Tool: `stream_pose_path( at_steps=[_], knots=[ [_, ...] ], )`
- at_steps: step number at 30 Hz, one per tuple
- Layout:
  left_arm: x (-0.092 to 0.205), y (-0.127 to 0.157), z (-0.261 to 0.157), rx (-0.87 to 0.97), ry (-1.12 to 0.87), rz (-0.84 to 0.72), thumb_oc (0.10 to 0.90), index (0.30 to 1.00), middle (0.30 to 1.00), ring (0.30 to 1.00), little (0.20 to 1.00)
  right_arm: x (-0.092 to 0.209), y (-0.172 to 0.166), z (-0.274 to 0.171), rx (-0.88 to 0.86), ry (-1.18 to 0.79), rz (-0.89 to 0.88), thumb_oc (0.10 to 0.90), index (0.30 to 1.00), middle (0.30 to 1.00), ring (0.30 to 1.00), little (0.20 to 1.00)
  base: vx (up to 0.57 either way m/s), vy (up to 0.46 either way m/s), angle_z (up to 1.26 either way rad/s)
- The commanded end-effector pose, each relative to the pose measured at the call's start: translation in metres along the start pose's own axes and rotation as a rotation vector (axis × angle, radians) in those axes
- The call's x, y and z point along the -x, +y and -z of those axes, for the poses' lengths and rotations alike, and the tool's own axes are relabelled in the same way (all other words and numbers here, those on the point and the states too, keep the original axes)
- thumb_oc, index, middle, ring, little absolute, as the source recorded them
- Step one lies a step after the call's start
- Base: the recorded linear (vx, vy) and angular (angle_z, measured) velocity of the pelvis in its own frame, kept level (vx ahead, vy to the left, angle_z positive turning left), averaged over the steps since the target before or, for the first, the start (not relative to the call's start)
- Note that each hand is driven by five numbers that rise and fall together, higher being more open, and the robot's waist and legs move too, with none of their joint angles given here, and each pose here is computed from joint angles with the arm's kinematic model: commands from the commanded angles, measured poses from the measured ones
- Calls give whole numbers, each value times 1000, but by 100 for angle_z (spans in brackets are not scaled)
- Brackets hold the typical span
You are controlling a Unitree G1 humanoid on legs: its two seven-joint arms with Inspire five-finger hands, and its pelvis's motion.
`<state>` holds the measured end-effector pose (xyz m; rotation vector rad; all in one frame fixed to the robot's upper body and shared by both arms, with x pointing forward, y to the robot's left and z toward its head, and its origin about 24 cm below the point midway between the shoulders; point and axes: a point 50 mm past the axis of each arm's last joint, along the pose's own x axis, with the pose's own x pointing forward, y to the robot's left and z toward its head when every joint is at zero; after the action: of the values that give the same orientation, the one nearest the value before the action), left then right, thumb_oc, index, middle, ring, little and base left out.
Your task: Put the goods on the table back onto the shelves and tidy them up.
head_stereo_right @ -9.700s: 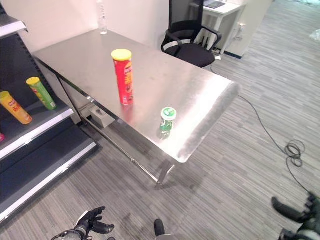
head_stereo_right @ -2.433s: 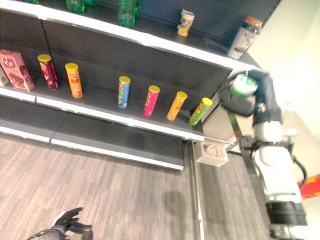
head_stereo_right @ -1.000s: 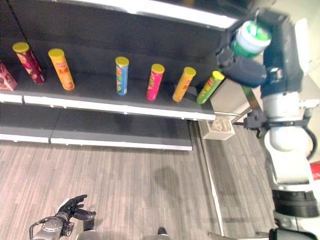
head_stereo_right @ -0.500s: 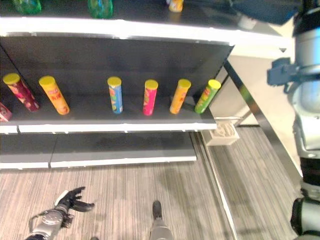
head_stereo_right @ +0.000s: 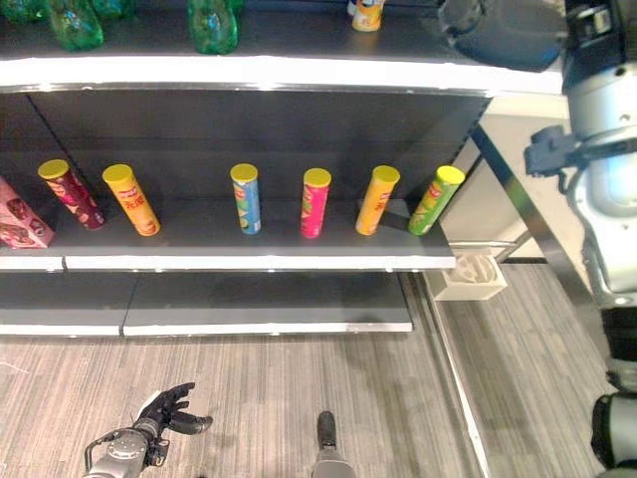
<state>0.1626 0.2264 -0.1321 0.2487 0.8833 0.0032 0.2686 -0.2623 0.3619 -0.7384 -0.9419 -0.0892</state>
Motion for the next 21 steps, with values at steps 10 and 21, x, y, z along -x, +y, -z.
stream_pose_path(
  at_steps=[10,21],
  knots=[
    [4,21,2,-32,-26,-35,800,900,900,900,900,-41,-32,-41,-58,-167,125,400,300,300,300,300,106,-202,19],
    [7,25,2,-4,-56,-60,800,900,900,900,900,-48,-15,-56,-72,-250,83,400,300,300,300,300,316,55,-35]
  ],
)
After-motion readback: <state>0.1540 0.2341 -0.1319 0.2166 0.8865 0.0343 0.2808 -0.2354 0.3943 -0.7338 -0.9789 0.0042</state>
